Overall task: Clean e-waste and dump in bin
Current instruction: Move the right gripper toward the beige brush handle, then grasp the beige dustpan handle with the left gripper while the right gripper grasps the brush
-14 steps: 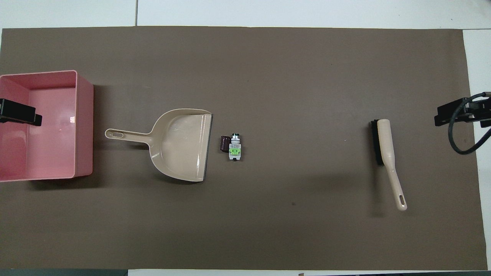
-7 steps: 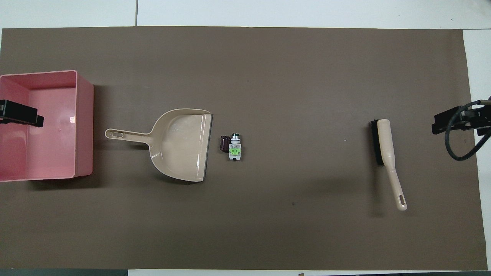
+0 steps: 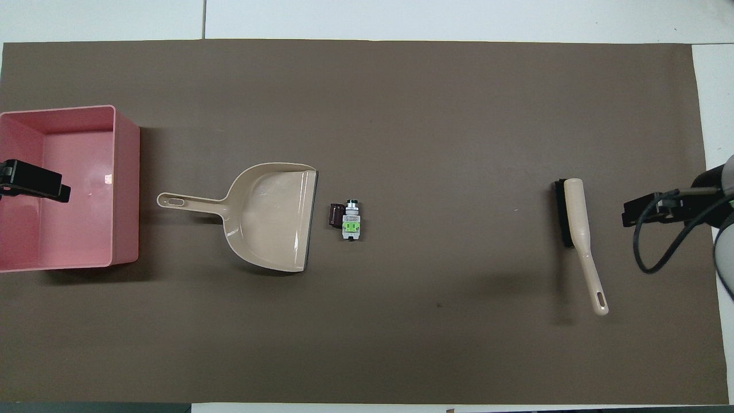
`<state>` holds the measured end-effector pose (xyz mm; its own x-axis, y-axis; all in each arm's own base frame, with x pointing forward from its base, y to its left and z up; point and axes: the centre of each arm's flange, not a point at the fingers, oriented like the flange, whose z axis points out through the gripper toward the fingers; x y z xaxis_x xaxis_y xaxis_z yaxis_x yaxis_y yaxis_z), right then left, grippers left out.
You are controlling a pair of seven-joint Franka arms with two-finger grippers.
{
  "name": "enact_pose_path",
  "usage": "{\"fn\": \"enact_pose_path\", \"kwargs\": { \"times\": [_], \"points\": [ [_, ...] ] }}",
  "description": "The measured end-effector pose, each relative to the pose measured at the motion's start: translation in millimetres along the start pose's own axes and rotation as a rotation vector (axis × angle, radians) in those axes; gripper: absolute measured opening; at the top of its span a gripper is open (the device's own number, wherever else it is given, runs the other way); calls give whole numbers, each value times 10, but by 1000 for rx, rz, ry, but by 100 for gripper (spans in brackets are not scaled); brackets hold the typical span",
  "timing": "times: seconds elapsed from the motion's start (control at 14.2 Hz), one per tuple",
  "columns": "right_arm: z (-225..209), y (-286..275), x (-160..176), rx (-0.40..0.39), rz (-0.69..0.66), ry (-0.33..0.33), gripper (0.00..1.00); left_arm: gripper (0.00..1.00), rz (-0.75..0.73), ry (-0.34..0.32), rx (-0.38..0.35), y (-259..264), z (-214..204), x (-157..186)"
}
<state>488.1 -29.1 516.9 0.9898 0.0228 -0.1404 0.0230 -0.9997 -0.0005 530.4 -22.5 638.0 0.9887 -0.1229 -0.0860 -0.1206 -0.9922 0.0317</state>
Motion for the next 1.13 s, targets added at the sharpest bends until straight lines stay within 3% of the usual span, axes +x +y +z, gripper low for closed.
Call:
{"fn": "enact_pose_path", "kwargs": {
  "times": [0.14,0.49,0.84,1.13],
  "points": [
    [480,85,-134,9,-50,-23,99,98,62,8,1,6,-8,8],
    [1389,110,-266,15,-72,-36,99,98,435,27,9,35,-26,32],
    [1706,89,-374,20,-73,-67,94,98,841,38,22,92,69,88],
    [1815,84,-409,20,-74,-67,84,97,1145,15,17,326,423,171]
  ]
}}
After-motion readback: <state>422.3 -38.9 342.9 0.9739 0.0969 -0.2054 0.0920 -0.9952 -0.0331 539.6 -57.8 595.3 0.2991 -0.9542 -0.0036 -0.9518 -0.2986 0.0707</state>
